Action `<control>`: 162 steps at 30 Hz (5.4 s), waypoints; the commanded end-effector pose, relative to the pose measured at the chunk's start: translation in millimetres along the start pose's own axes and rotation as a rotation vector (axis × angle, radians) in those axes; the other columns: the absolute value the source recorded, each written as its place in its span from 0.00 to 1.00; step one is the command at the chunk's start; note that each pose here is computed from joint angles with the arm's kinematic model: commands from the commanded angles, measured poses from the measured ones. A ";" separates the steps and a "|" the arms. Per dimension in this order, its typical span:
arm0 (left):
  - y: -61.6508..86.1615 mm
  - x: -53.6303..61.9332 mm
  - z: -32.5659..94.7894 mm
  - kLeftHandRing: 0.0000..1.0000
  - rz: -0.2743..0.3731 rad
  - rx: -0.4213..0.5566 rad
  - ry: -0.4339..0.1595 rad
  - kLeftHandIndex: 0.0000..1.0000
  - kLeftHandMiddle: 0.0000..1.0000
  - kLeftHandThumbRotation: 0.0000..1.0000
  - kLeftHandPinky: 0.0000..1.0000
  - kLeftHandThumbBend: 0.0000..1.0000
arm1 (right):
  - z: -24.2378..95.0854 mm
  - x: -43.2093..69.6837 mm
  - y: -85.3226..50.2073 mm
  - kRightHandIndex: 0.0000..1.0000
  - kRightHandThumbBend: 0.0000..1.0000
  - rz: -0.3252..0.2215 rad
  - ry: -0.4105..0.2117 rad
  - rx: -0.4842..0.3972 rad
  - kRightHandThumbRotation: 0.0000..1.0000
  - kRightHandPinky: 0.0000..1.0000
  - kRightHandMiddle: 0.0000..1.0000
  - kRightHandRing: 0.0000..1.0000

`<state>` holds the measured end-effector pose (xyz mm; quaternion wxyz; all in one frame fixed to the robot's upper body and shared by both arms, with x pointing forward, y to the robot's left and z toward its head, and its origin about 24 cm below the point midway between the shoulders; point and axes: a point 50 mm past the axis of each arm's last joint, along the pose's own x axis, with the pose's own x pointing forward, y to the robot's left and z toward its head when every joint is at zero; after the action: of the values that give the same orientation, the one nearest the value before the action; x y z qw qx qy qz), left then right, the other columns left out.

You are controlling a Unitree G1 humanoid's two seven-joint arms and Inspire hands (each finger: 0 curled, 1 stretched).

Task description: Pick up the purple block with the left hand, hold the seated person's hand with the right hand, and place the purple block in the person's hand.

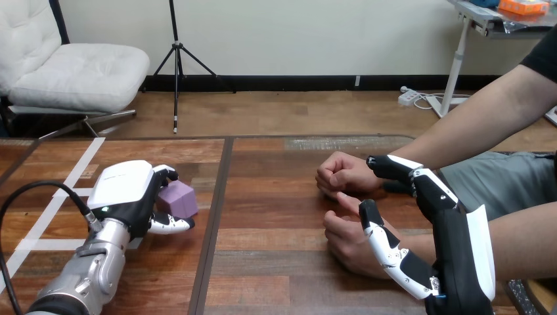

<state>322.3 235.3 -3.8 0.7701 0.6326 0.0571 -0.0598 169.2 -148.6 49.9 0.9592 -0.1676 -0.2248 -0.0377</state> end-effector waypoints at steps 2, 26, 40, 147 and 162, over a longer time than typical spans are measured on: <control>25.0 15.0 10.1 0.71 0.049 0.042 -0.039 0.80 0.78 0.41 0.59 0.81 | 10.5 15.9 -3.0 0.71 0.36 -0.018 -0.089 0.002 0.26 0.69 0.74 0.74; 27.3 16.9 13.7 0.68 0.036 0.091 -0.064 0.82 0.79 0.48 0.54 0.88 | 10.4 19.5 -3.3 0.71 0.36 -0.017 -0.108 -0.006 0.24 0.69 0.74 0.74; 28.3 16.7 12.2 0.70 0.034 0.092 -0.063 0.82 0.79 0.50 0.57 0.87 | 10.2 20.6 -2.8 0.71 0.36 -0.019 -0.113 -0.002 0.23 0.69 0.74 0.74; 38.4 13.7 7.6 0.84 0.206 0.035 0.001 0.87 0.88 0.50 0.77 0.81 | 9.8 19.5 0.2 0.71 0.36 -0.025 -0.104 0.002 0.24 0.69 0.74 0.75; 52.3 15.4 -13.2 0.89 0.164 -0.339 0.173 0.94 0.92 0.50 0.83 0.90 | 9.9 19.7 -0.6 0.71 0.36 -0.023 -0.106 -0.007 0.22 0.68 0.74 0.74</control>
<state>331.0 251.4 11.7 0.8156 0.5673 0.1115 0.0237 173.5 -146.4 54.0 0.9551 -0.1701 -0.2398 -0.0357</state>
